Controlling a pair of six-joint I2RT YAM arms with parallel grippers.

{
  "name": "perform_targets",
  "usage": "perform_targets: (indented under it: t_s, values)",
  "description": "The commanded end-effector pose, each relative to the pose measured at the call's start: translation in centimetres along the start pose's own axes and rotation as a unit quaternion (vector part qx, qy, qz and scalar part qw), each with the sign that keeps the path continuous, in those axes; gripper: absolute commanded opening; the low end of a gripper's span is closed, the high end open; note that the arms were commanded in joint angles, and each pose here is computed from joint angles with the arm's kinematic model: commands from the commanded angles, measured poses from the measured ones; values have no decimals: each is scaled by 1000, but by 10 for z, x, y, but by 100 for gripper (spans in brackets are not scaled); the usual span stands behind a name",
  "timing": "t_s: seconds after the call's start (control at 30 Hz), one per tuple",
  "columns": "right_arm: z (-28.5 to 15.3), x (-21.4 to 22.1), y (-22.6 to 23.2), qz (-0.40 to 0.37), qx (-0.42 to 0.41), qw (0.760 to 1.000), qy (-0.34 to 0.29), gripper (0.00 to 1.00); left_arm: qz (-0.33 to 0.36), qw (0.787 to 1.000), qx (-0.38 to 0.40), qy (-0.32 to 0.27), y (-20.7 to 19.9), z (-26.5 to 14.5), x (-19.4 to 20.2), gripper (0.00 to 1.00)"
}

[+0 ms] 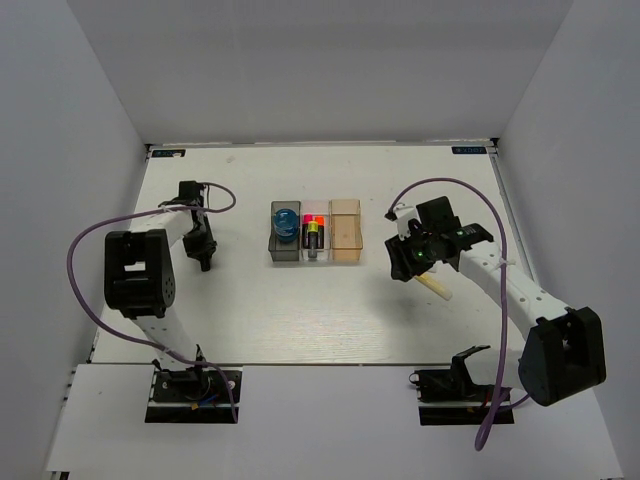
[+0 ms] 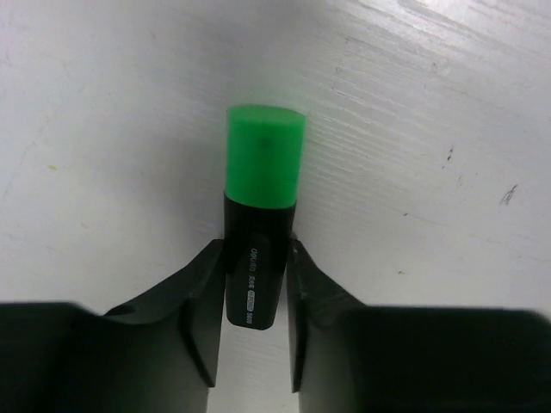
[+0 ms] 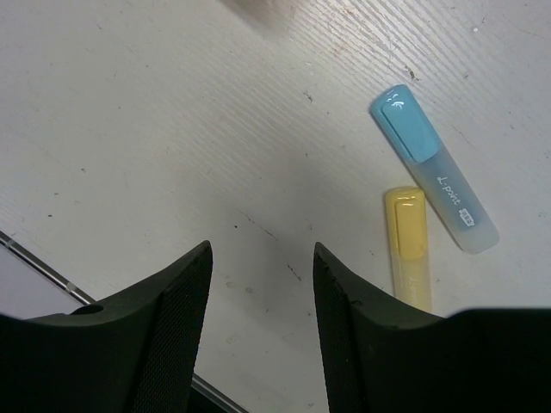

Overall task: Sort the stationery into containers
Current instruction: Pick up the pen from the center of the board, then place the pen in the storage box.

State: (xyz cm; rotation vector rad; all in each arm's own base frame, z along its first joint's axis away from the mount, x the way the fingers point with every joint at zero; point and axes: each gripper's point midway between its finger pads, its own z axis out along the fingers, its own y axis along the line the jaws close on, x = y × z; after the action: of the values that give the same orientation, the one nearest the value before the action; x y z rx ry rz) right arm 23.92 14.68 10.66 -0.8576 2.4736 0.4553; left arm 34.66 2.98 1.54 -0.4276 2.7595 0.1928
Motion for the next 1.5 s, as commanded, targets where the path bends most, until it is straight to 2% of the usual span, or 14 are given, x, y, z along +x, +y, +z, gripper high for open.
perform_targets:
  t_s: [0.0,0.1,0.23,0.3,0.37,0.4,0.43,0.57,0.77,1.1,1.2,1.23,1.3,1.47]
  values:
    - [-7,-9,1,-5,-3,1000,-16,54,4,1000,18,17,-2,7,9,32]
    - [-9,-9,1,-5,-4,1000,-20,54,0,999,37,25,-8,8,15,3]
    - [-8,-8,-2,-2,0,1000,-17,80,-12,996,84,6,-33,-11,10,0]
    - [-7,-8,-2,-4,-1,1000,-15,83,4,993,117,-29,-61,-39,2,0]
    - [-7,-7,-1,-7,-4,1000,-15,61,-3,983,167,-79,-81,-80,-12,0]
    - [-7,-6,-1,-5,-4,1000,-12,14,10,979,183,-86,-95,-90,-10,0]
    - [-6,-5,-3,-3,0,1000,-11,0,17,973,205,-105,-110,-107,-11,0]
    - [-6,-5,-10,-3,16,1000,-11,0,62,952,271,-126,-163,-147,5,0]
    - [-4,-5,-9,-1,13,1000,-10,10,112,931,319,-138,-236,-175,9,0]
    - [-8,-4,-11,6,10,1000,-14,25,142,933,306,-128,-307,-159,-8,0]
    - [-7,-2,-13,5,14,1000,-10,61,150,934,303,-118,-317,-154,-6,20]
    - [-8,-3,-15,6,17,1000,-12,69,152,933,302,-119,-319,-154,-6,41]
    - [-7,-2,-16,6,20,1000,-9,71,149,933,302,-126,-319,-156,-10,58]
    - [-7,0,-21,7,23,1000,-6,70,164,926,308,-142,-318,-175,-18,65]
